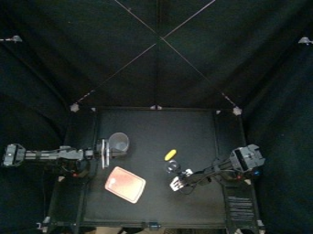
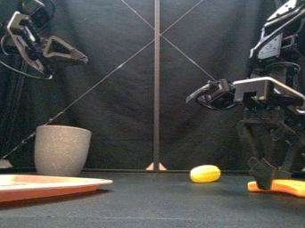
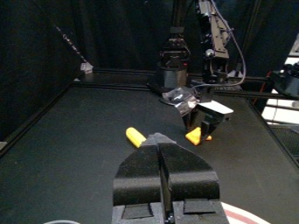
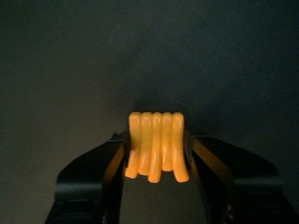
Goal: Pick the fries then place it in the grey bowl
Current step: Place fries in the grey bowl
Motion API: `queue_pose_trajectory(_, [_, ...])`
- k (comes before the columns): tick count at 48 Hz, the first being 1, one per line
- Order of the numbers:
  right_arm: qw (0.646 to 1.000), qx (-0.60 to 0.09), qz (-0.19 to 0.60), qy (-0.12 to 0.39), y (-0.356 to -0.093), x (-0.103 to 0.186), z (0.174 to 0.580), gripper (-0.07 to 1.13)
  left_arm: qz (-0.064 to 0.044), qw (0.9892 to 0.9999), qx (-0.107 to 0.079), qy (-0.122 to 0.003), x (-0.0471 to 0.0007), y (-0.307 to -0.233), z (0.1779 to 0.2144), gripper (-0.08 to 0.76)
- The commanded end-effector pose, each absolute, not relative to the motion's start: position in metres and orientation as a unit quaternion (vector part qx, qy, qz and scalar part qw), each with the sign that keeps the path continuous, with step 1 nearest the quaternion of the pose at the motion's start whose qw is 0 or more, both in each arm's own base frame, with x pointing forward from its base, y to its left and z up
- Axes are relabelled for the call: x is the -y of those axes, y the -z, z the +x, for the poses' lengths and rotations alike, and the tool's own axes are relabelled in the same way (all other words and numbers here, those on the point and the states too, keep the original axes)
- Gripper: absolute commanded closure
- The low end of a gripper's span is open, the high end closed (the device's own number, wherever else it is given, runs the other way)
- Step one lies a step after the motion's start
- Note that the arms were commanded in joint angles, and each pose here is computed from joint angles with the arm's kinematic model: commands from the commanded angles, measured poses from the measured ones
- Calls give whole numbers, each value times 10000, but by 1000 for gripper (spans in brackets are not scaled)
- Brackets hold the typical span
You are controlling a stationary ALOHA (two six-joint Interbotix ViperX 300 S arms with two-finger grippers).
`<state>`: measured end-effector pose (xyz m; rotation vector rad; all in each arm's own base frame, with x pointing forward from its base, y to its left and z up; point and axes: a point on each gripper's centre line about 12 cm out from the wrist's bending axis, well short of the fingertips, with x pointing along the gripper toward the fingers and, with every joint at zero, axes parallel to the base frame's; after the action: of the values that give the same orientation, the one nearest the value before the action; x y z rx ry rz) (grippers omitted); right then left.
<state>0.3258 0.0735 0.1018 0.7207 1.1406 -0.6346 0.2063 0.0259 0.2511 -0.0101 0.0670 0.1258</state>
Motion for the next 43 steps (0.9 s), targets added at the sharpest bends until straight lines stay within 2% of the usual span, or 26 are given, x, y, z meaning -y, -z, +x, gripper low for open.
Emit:
queue_pose_trajectory(1, [7399, -5099, 3360, 2822, -1095, -749, 3301, 395, -37, 9976, -236, -643, -268, -2571, 2082, 660])
queue_pose_trajectory(7, [7521, -4954, 3379, 2733, -1209, -740, 3389, 436, -44, 9977, -220, -644, -268, -2580, 2082, 660])
queue_pose_trajectory(10, [7746, -4686, 3336, 2628, -1401, -674, 3520, 436, -35, 9977, -213, -643, -268, -2586, 2084, 660])
queue_pose_trajectory(17, [8409, -3784, 2990, 2454, -1971, -362, 3886, 434, -29, 9979, -113, -644, -269, -2623, 2089, 660])
queue_pose_trajectory(25, [8971, -2755, 2478, 2408, -2440, 188, 4267, 436, -12, 9981, 47, -611, -255, -2648, 2086, 660])
queue_pose_trajectory(29, [9116, -2382, 2472, 2262, -2531, 451, 4429, 436, 29, 9980, 229, -595, -250, -2693, 2084, 660])
queue_pose_trajectory(34, [9233, -1938, 2708, 1916, -2593, 737, 4644, 434, 92, 9978, 363, -541, -231, -2725, 2084, 660])
queue_pose_trajectory(43, [9387, -1288, 2949, 1236, -2573, 1132, 5071, 436, 170, 9980, 445, -406, -179, -2751, 2079, 660])
